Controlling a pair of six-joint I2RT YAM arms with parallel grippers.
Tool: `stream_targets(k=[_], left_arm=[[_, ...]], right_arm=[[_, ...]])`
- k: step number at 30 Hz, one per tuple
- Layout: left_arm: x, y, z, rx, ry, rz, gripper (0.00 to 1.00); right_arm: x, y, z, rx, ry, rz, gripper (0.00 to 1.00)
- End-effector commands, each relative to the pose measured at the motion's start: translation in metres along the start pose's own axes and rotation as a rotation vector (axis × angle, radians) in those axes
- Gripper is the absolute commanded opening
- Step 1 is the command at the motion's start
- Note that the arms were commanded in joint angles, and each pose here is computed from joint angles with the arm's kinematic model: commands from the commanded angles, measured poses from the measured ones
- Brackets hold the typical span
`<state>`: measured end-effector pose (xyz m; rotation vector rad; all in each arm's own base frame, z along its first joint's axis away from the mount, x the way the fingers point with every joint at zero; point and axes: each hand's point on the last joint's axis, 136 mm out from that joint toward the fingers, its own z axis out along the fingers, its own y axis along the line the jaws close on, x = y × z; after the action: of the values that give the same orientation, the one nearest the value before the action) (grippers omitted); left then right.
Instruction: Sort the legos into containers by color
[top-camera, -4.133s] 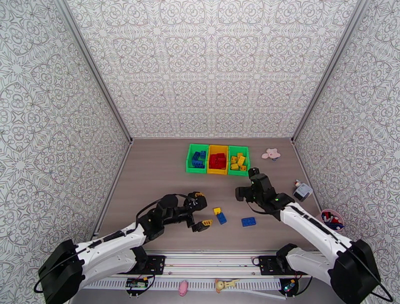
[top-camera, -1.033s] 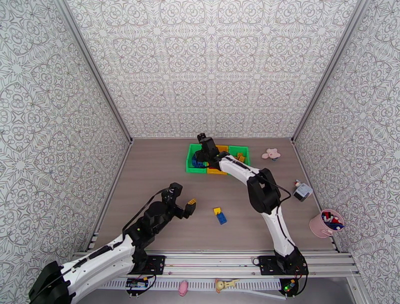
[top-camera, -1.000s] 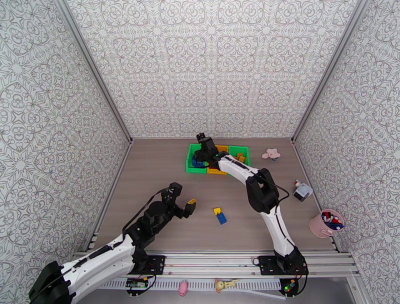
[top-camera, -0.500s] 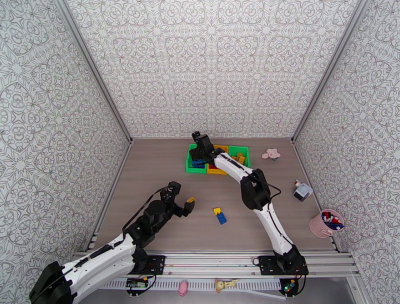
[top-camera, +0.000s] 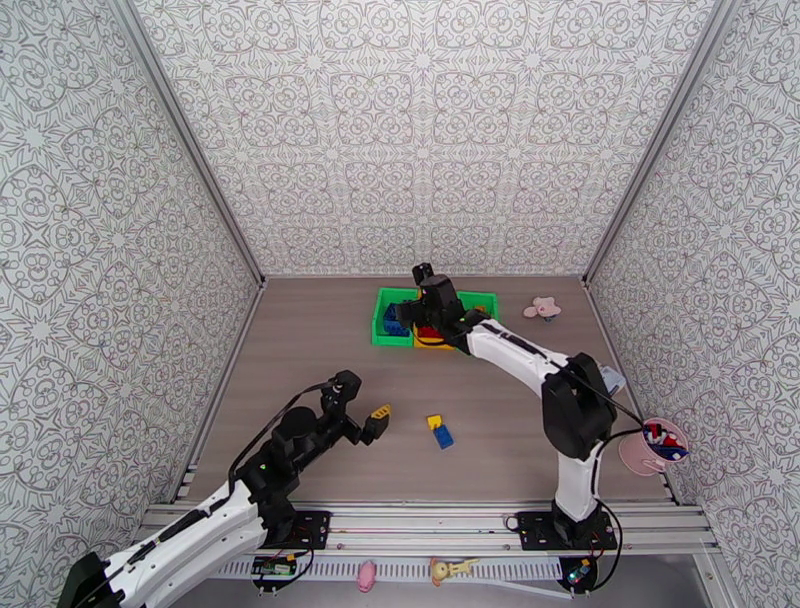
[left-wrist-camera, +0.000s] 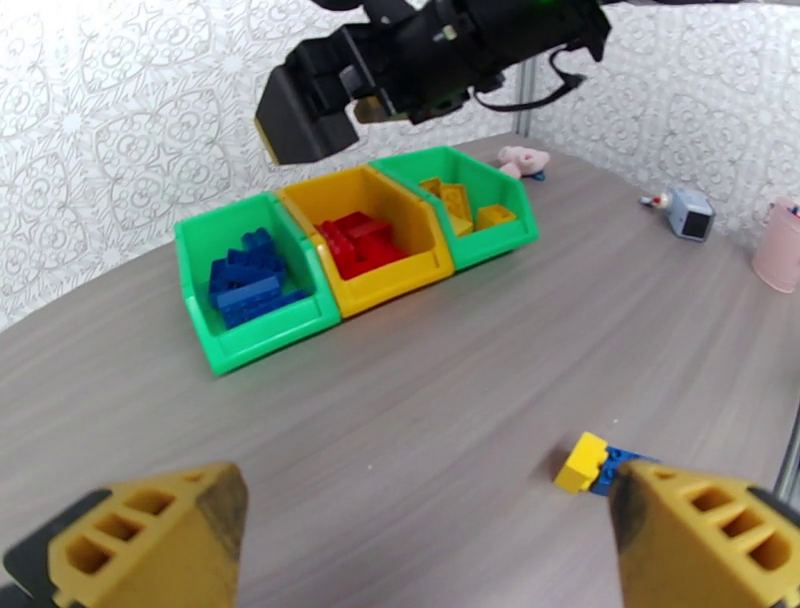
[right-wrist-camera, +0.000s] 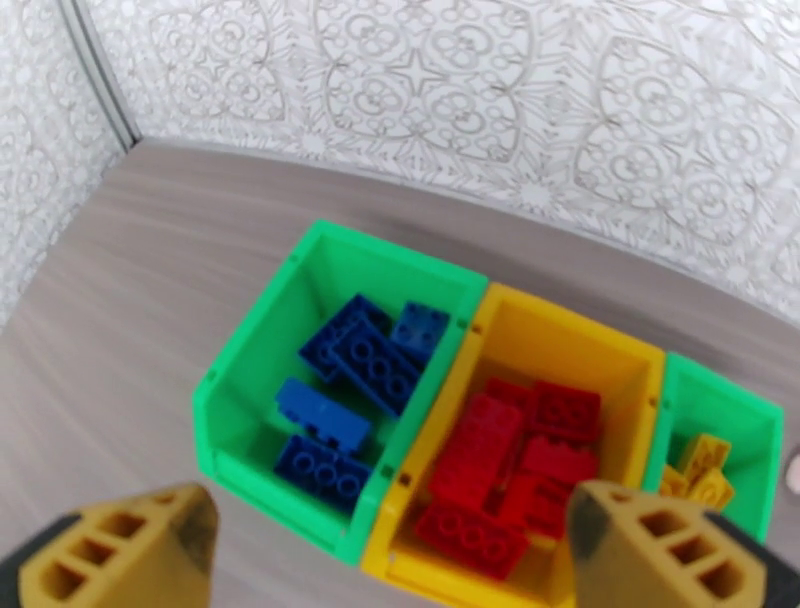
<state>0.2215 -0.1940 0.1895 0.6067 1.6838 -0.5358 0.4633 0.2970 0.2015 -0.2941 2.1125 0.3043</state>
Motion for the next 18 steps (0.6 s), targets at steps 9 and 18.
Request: stream_targets(k=[9, 18], left_arm=[[0.01, -0.026, -0.004, 0.167, 0.081, 0.102, 1.0], [0.033, -0.046, -0.007, 0.332, 0.15, 0.146, 1.0]], right_arm=[[0.107, -0.04, -0.072, 0.145, 0.154, 0.131, 0.97], [0.196, -0.027, -0.12, 0.149, 0.424, 0.112, 0.97]])
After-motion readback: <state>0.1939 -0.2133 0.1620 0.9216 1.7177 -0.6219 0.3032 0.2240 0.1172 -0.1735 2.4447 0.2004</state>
